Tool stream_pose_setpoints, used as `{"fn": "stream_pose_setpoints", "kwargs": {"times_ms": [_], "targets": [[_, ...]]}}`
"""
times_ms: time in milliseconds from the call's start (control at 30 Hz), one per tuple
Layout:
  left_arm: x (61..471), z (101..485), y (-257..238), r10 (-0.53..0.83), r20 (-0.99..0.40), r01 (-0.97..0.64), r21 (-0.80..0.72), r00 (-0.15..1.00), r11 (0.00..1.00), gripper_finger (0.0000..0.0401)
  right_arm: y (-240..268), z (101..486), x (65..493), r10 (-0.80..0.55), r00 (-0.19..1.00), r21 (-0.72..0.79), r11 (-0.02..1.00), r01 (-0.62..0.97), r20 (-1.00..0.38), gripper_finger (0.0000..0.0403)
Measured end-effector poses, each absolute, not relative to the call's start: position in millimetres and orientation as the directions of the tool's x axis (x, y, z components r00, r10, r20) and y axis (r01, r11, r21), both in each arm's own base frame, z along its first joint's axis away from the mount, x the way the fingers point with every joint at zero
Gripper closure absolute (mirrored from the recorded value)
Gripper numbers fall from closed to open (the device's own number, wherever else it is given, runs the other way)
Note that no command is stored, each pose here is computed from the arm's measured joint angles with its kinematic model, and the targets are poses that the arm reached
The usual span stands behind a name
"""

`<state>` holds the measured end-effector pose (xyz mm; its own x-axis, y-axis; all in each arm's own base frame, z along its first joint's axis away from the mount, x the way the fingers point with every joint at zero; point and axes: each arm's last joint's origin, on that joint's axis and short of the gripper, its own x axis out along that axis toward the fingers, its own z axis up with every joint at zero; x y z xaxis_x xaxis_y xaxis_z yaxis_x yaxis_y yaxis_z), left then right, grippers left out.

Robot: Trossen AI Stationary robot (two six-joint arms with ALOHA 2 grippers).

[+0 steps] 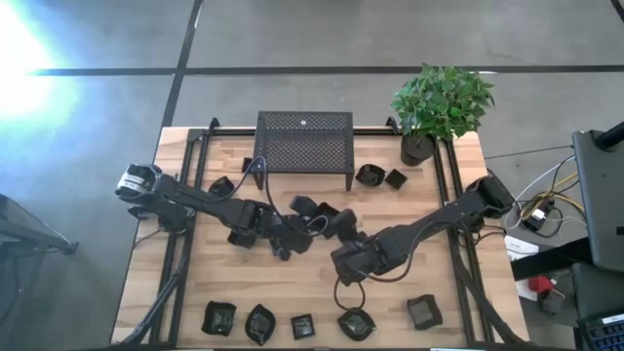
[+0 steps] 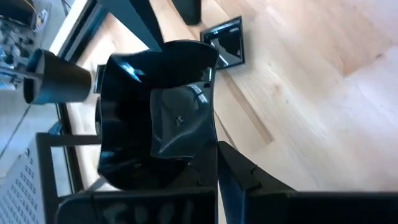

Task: Pick & Place Mini shaped plates
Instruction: Stack the black distorted square plate on top of the other black distorted square plate

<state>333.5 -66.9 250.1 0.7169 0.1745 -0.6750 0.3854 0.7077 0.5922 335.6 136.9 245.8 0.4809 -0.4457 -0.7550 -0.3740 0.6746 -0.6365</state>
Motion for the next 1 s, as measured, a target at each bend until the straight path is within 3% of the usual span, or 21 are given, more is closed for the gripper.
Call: {"fn": "stream_pose_setpoints", "kwargs": {"times_ms": [533, 800, 1000], "targets": [[306.6, 242.4, -76.7, 0.186, -0.816, 0.454, 0.476, 0.547, 0.754, 0.0401, 131.3, 287.2, 316.4, -0.307, 0.548, -0.505, 0.824, -0.255, -0.778, 0.0270], [275.3, 246.5, -90.3, 0.270, -0.863, 0.389, 0.445, 0.427, 0.807, 0.0401, 130.4, 297.7, 309.6, -0.275, 0.571, -0.482, 0.840, -0.250, -0.774, 0.0275], [254.4, 256.1, -101.0, 0.288, -0.866, 0.295, 0.424, 0.409, 0.856, 0.0401, 131.0, 297.4, 309.2, -0.274, 0.571, -0.482, 0.840, -0.251, -0.774, 0.0271]]}}
